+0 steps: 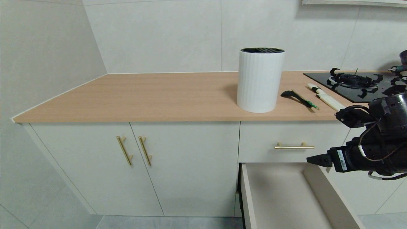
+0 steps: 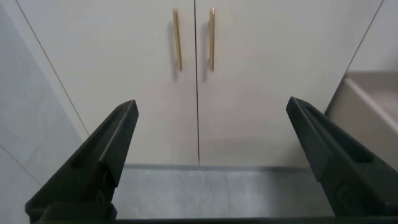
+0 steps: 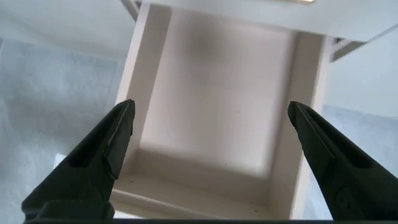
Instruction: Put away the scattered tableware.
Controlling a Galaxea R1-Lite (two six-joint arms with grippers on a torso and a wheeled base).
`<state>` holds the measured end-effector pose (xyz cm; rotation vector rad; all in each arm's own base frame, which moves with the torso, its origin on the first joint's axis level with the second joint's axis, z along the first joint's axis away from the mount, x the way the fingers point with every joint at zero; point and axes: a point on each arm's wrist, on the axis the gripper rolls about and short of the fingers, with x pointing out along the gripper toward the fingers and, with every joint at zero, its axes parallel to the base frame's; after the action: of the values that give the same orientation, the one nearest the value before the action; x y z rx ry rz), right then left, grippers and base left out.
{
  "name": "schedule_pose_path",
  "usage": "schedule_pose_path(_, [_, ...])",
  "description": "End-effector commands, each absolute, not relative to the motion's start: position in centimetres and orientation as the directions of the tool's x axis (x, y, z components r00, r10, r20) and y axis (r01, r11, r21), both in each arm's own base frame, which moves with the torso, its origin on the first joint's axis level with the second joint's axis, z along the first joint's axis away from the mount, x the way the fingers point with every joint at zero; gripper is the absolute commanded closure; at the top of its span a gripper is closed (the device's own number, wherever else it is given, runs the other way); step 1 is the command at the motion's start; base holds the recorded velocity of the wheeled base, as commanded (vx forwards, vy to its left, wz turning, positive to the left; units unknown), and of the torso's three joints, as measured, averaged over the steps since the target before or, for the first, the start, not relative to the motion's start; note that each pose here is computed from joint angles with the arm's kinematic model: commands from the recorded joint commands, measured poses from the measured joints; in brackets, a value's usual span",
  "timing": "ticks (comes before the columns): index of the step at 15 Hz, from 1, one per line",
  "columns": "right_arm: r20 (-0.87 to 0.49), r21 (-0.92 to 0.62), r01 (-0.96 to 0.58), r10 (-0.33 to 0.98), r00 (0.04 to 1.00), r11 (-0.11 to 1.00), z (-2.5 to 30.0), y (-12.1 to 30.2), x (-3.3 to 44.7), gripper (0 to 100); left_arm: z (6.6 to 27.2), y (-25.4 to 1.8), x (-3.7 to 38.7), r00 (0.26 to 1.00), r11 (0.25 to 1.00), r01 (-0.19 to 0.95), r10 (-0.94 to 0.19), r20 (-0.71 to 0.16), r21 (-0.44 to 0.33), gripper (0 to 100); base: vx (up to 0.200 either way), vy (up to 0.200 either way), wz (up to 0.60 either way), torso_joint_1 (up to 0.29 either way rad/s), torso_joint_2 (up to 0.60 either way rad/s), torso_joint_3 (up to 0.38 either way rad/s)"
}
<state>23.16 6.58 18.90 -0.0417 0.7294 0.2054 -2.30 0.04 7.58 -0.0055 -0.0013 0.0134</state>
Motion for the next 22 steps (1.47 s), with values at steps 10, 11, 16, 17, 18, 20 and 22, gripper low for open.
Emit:
schedule_pose_path(10, [-0.424,0.032,-0.188,0.184,0.887,0.982,22.6,7.6,27.2,0,7.6,0.0,-2.3,1.000,1.000,-0.014,0.014,0.000,-0.006,0,0.000,0.000,0.00,0.119,-0.30,-0.191])
schedule_pose_path(11, [-0.394,0.035,-0.170,0.170,0.903,0.985,24.0,7.9,28.2,0,7.6,0.0,-2.3,1.000,1.000,-0.014,0.014,0.002,-0.006,0,0.000,0.000,0.00,0.000,0.00,0.000])
schedule_pose_path(16, [-0.458,0.136,-0.008,0.070,0.886,0.991,25.7,6.8,31.3,0,7.6,0.0,-2.3,1.000,1.000,-0.014,0.014,0.002,-0.006,0,0.000,0.000,0.00,0.000,0.00,0.000])
schedule_pose_path(17, [-0.469,0.131,0.001,0.061,0.881,0.991,25.3,6.6,31.8,0,7.6,0.0,-2.3,1.000,1.000,-0.014,0.014,0.002,-0.006,0,0.000,0.000,0.00,0.000,0.00,0.000])
schedule_pose_path(18, [-0.497,0.092,0.025,0.024,0.868,0.995,23.9,5.7,33.3,0,7.6,0.0,-2.3,1.000,1.000,-0.014,0.014,0.002,-0.006,0,0.000,0.000,0.00,0.000,0.00,0.000])
schedule_pose_path(20, [-0.498,0.079,0.073,-0.024,0.867,0.994,22.3,4.0,35.5,0,7.6,0.0,-2.3,1.000,1.000,-0.014,0.014,0.000,-0.006,0,0.000,0.000,0.00,0.000,0.00,0.000])
schedule_pose_path(22, [-0.531,0.049,0.082,-0.043,0.847,0.995,20.8,3.4,36.7,0,7.6,0.0,-2.3,1.000,1.000,-0.014,0.014,0.000,-0.006,0,0.000,0.000,0.00,0.000,0.00,0.000])
